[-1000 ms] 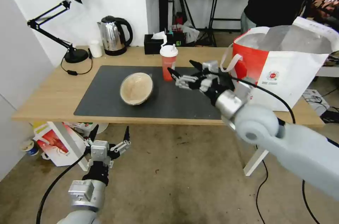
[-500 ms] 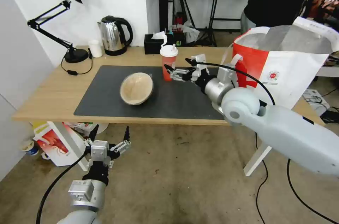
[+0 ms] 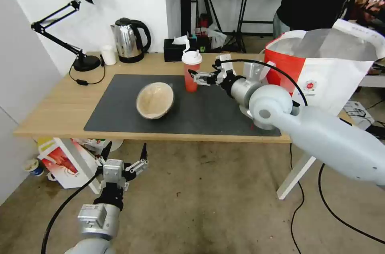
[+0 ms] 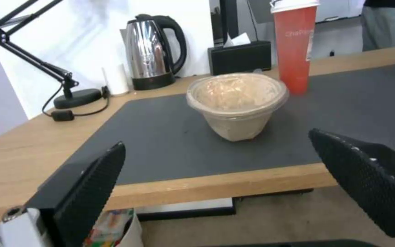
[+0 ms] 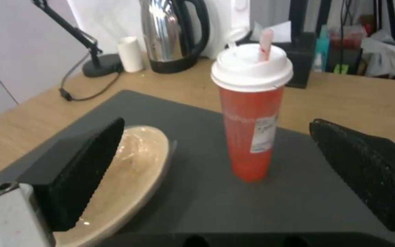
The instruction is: Pick up the trash from the table and place it into the takeout bag.
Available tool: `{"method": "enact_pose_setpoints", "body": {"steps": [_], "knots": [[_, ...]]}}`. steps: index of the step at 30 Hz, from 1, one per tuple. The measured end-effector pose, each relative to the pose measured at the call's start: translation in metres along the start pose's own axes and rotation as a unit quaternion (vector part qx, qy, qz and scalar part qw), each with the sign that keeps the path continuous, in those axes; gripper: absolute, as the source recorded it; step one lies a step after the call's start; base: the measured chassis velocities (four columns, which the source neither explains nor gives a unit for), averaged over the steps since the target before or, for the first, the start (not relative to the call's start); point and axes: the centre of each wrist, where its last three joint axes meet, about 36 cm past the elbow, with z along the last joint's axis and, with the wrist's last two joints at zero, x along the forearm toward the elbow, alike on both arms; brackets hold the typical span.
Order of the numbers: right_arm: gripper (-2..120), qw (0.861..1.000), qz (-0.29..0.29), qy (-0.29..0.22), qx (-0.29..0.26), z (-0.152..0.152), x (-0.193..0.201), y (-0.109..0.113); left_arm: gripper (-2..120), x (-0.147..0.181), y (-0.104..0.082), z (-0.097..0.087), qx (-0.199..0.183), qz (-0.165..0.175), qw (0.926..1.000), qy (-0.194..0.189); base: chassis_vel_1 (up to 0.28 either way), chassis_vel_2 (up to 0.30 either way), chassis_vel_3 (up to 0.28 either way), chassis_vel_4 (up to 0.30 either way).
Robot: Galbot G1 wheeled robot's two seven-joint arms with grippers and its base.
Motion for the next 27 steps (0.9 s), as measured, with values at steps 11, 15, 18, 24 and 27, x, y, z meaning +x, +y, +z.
{"method": "enact_pose_setpoints", "body": {"steps": [11,15,18,24,27], "knots": [[100,1.000,0.009,0.012,0.005,-0.010,-0.034,-0.010,100,0.000,0.000,0.000,0.000,0.000,1.0000,0.000,0.000,0.000,0.000,0.000],[100,1.000,0.013,0.014,0.008,-0.009,-0.055,-0.019,100,0.000,0.000,0.000,0.000,0.000,1.0000,0.000,0.000,0.000,0.000,0.000],[100,1.000,0.016,0.013,0.014,-0.006,-0.065,-0.021,100,0.000,0.000,0.000,0.000,0.000,1.0000,0.000,0.000,0.000,0.000,0.000],[100,0.999,0.024,0.018,0.013,0.000,-0.085,-0.022,100,0.000,0.000,0.000,0.000,0.000,1.0000,0.000,0.000,0.000,0.000,0.000],[100,0.999,0.023,0.019,0.011,0.001,-0.091,-0.023,100,0.000,0.000,0.000,0.000,0.000,1.0000,0.000,0.000,0.000,0.000,0.000]]}}
